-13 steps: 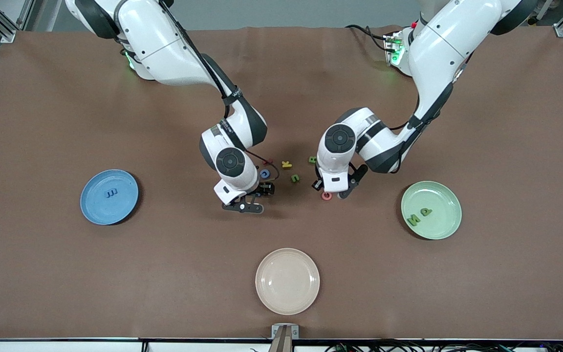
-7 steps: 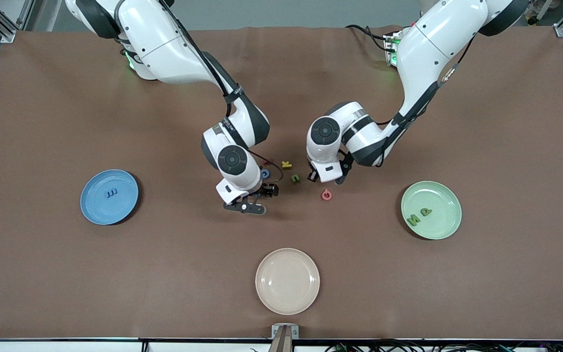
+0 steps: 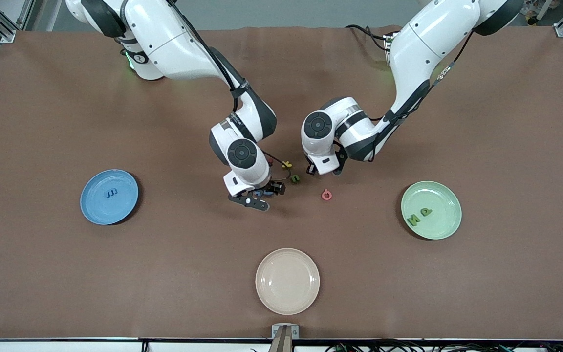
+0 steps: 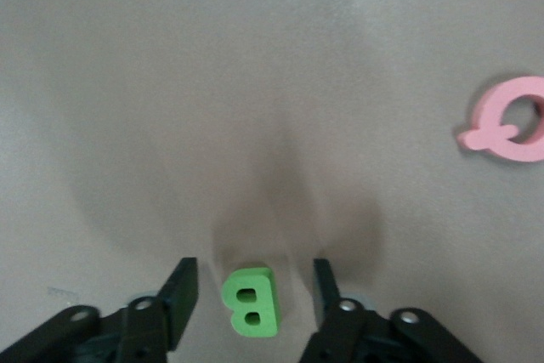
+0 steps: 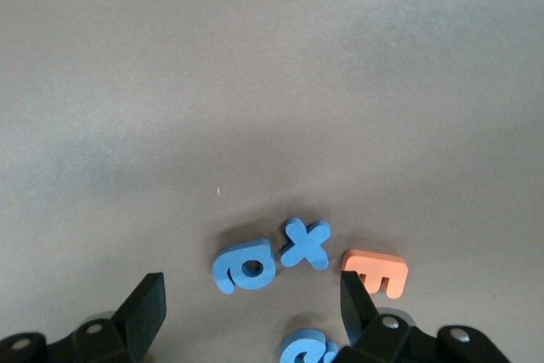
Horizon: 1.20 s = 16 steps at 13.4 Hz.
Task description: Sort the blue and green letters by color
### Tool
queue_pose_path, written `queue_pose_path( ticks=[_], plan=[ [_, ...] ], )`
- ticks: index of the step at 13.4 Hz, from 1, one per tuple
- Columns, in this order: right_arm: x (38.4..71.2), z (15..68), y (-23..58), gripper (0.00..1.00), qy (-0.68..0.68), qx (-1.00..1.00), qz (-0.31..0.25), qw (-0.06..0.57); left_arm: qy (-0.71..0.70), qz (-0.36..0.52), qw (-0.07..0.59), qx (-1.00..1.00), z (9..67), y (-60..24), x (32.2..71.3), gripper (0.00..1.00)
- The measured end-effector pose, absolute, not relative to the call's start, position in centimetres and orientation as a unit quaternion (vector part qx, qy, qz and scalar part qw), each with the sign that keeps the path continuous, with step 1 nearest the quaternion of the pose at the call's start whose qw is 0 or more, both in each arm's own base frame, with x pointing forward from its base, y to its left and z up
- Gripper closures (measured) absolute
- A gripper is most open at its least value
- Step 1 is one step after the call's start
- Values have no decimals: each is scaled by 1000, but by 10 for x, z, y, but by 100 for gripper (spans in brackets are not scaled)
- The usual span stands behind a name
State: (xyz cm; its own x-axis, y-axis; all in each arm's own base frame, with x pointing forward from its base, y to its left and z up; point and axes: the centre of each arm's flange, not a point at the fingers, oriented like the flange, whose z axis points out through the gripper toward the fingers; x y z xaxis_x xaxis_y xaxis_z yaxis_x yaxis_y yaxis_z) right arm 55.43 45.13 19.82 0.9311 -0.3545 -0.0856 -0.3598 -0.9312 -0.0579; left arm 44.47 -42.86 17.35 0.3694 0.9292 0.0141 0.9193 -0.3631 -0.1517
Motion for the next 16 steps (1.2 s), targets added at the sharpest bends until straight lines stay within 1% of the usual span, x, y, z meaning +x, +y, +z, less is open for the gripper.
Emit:
queue_pose_path(
  ticks=[2, 3, 5, 6, 8, 9, 11, 12, 13, 14, 15, 16],
  plan=[
    [551, 196, 458, 10, 227, -973, 39, 34, -561, 38, 70, -824, 171, -429, 441, 16],
    [549, 194, 462, 10, 251, -967, 40, 33, -560, 38, 71, -824, 171, -431, 438, 16],
    [547, 192, 468, 10, 296, -954, 40, 33, -562, 37, 72, -823, 170, -435, 433, 8],
    [547, 191, 471, 10, 314, -948, 40, 33, -562, 38, 68, -824, 170, -436, 432, 9],
    [550, 186, 474, 10, 340, -939, 40, 33, -563, 38, 55, -824, 172, -439, 434, 30],
    [551, 183, 474, 10, 347, -936, 40, 33, -563, 39, 53, -824, 172, -439, 433, 30],
    [553, 179, 476, 11, 353, -934, 39, 33, -562, 40, 44, -825, 172, -439, 433, 43],
    [553, 178, 476, 13, 354, -934, 39, 33, -560, 37, 42, -827, 172, -439, 432, 44],
    [553, 178, 476, 13, 354, -934, 39, 33, -554, 31, 39, -831, 172, -439, 430, 44],
    [553, 178, 477, 22, 354, -934, 39, 34, -547, 25, 36, -836, 172, -437, 428, 51],
    [554, 179, 477, 28, 354, -934, 39, 34, -543, 21, 35, -839, 172, -436, 426, 63],
    [554, 179, 476, 30, 354, -934, 38, 34, -542, 18, 32, -839, 177, -436, 426, 70]
  ],
)
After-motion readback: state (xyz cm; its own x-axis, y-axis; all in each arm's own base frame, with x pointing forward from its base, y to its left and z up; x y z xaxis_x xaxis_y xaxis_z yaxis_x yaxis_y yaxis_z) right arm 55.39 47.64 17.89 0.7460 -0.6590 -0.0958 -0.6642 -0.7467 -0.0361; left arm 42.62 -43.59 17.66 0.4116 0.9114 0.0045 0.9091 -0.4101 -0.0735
